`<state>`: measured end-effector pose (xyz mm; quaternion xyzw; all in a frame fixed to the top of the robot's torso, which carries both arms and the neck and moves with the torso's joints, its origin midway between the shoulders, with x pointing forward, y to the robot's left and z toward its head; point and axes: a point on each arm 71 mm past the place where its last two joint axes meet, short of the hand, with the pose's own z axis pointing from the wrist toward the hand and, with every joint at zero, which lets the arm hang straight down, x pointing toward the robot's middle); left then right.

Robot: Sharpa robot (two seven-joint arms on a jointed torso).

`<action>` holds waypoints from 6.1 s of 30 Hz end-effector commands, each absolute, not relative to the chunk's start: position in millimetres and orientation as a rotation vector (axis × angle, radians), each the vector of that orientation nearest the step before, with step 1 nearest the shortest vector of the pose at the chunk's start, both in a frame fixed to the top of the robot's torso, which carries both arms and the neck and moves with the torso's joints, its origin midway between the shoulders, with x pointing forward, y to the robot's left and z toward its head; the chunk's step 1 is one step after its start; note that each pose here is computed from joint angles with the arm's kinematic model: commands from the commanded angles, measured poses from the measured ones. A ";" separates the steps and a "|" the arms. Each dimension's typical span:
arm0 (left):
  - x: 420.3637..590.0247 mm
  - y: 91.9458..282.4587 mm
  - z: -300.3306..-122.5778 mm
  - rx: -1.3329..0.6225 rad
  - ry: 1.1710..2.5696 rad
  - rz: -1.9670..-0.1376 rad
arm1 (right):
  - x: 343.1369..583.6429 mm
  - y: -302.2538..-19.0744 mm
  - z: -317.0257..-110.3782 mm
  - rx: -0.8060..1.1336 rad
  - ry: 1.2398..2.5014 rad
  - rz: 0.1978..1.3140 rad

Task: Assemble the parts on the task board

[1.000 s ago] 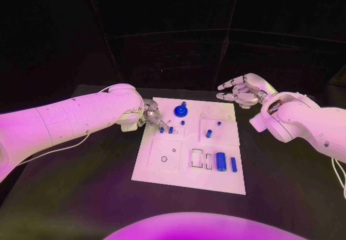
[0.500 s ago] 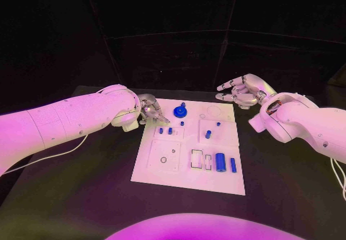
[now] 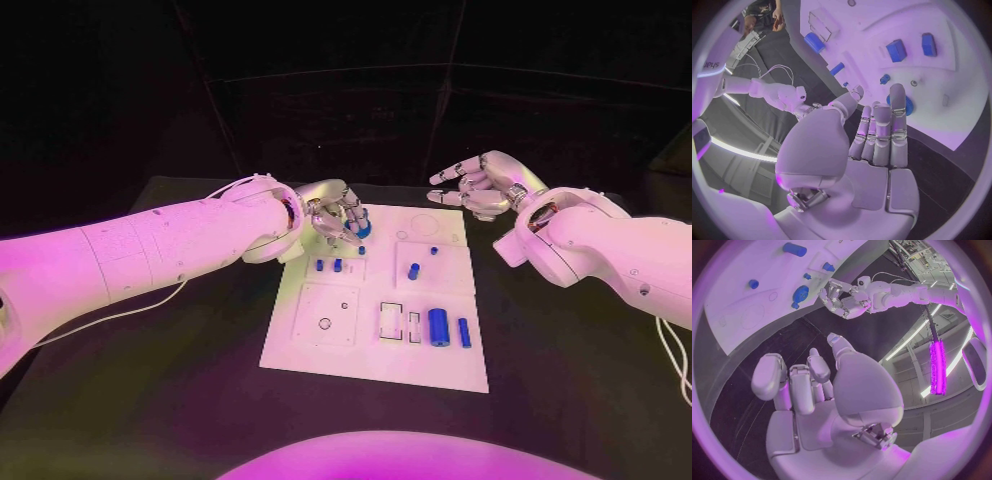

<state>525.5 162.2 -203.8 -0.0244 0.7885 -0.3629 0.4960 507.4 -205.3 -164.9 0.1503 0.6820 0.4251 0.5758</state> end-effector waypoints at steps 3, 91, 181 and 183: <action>523.6 149.3 -203.4 0.209 1.811 -0.863 | 507.5 -203.6 -163.4 0.346 1.593 1.008; 537.0 155.3 -189.2 0.271 1.741 -0.733 | 508.8 -199.8 -163.9 0.339 1.592 1.016; 536.0 179.4 -227.2 0.239 1.957 -0.644 | 509.8 -199.6 -164.5 0.340 1.595 1.014; 536.1 179.6 -227.3 0.236 1.956 -0.645 | 509.9 -199.7 -164.5 0.340 1.595 1.014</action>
